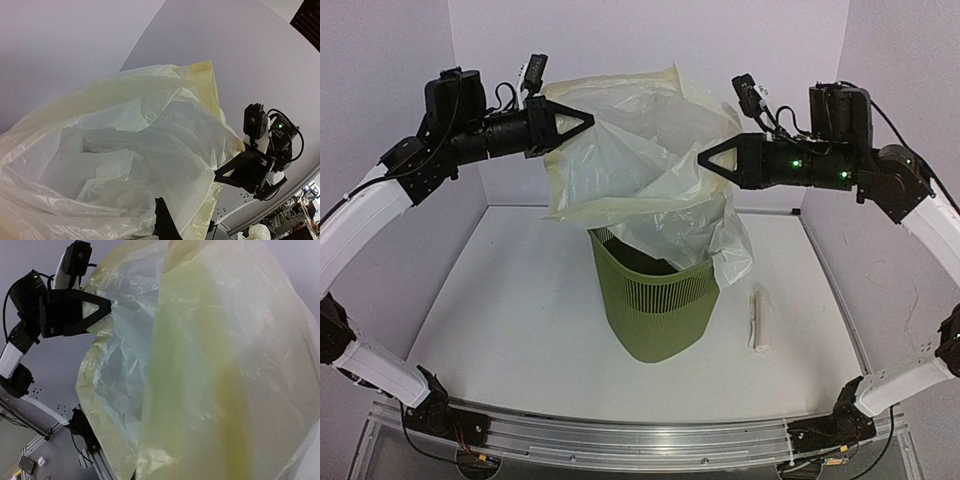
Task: Put the trash bags into the trash bin
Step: Place the trash bag in the trash bin.
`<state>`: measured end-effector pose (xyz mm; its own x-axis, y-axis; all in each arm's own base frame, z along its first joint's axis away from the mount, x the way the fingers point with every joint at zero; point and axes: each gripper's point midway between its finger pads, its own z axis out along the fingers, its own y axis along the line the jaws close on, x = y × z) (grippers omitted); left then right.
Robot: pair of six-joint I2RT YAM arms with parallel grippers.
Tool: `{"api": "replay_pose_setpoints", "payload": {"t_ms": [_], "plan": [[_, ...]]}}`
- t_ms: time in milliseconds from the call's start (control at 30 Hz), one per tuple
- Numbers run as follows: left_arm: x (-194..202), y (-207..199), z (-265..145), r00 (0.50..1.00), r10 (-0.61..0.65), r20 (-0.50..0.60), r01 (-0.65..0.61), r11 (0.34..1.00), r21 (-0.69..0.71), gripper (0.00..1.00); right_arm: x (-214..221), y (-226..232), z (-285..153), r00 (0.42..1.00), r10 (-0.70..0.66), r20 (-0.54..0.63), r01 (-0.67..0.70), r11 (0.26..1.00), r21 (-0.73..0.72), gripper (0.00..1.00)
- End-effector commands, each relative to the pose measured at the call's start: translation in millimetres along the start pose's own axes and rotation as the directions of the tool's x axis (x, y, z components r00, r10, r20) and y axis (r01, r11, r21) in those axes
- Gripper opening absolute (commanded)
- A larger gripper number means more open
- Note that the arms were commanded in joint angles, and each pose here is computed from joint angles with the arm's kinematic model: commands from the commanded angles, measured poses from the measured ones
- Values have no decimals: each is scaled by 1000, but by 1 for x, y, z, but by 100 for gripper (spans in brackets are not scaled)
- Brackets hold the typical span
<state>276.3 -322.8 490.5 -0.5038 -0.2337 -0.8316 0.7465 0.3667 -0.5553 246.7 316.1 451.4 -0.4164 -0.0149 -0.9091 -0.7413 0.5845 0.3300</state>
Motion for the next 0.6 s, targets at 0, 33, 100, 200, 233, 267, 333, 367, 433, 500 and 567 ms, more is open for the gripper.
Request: {"api": "replay_pose_setpoints", "payload": {"t_ms": [0,33,100,200,233,267,333,367,433,500,567], "plan": [[-10,-54,-39,999,51,13,-52,985,163,0,16,51,-26,994,27,-103,-55,961,-273,0],[-7,-57,-42,998,60,2,-59,983,173,0,17,58,-31,993,25,-112,-59,948,-312,0],[1,-66,-47,996,87,-27,-79,972,220,0,19,70,-41,992,23,-125,-69,925,-373,0],[17,-87,-59,987,141,-77,-105,930,353,0,22,80,-53,989,31,-146,-91,899,-429,0],[20,-90,-63,986,148,-77,-110,923,370,0,24,86,-58,987,28,-158,-98,883,-460,0],[19,-90,-65,986,150,-68,-116,925,362,0,26,91,-63,985,26,-171,-108,866,-488,0],[16,-83,-69,989,145,-43,-125,944,305,1,28,98,-69,981,33,-190,-130,844,-521,0],[14,-78,-70,990,139,-29,-126,955,269,1,27,96,-69,980,49,-191,-141,851,-506,0],[11,-65,-70,994,113,-7,-110,976,189,1,26,80,-60,982,85,-167,-149,897,-417,0],[10,-45,-64,997,73,2,-73,993,95,0,23,43,-47,988,120,-99,-140,965,-222,0],[16,-24,-50,999,44,-19,-44,999,27,0,19,0,-37,993,117,-19,-117,993,8,0]]}}
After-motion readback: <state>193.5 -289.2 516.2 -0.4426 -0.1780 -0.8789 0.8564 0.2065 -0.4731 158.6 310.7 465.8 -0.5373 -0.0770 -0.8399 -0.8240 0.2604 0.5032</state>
